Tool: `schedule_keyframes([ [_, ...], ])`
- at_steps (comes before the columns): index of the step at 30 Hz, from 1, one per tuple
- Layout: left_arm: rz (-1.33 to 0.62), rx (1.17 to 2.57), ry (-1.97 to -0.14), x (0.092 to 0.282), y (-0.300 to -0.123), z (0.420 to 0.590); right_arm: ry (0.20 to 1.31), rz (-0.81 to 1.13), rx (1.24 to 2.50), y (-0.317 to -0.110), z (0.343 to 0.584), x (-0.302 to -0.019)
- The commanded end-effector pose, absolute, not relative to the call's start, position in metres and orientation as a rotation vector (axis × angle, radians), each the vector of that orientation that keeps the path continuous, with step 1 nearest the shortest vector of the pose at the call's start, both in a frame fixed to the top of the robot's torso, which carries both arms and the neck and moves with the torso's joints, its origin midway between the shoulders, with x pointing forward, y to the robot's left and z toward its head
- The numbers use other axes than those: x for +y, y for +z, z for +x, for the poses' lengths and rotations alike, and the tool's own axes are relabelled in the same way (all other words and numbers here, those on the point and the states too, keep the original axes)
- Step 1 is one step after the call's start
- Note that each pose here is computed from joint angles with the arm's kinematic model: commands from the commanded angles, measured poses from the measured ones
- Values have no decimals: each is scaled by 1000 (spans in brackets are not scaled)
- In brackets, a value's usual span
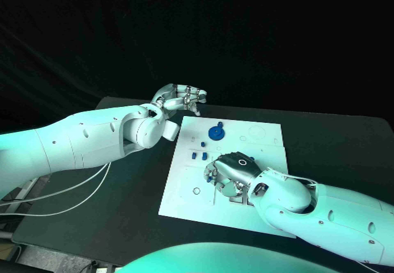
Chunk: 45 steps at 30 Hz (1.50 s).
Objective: Assemble the parts on the task board
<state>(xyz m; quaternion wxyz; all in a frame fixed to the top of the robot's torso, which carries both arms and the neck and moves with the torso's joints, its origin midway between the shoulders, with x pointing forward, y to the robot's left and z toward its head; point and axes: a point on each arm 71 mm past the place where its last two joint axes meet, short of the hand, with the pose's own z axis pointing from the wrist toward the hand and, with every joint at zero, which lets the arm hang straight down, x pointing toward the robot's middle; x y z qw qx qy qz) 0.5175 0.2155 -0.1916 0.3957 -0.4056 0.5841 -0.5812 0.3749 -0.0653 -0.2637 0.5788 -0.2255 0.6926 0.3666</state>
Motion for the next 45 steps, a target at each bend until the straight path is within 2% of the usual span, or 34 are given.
schedule_keyframes([
  [1,-1027,1485,-1494,214,-191,517,848,-548,1637,-266,375,-65],
  [12,-1028,1489,-1495,213,-191,517,813,-571,1678,-272,378,-60],
  [27,-1031,1492,-1491,214,-191,517,808,-548,1662,-271,379,-64],
  [35,-1033,1490,-1486,217,-191,517,817,-493,1594,-262,377,-74],
  [40,-1036,1490,-1482,219,-191,517,829,-464,1554,-247,375,-83],
  [45,-1037,1491,-1480,220,-191,517,794,-438,1561,-229,384,-103],
])
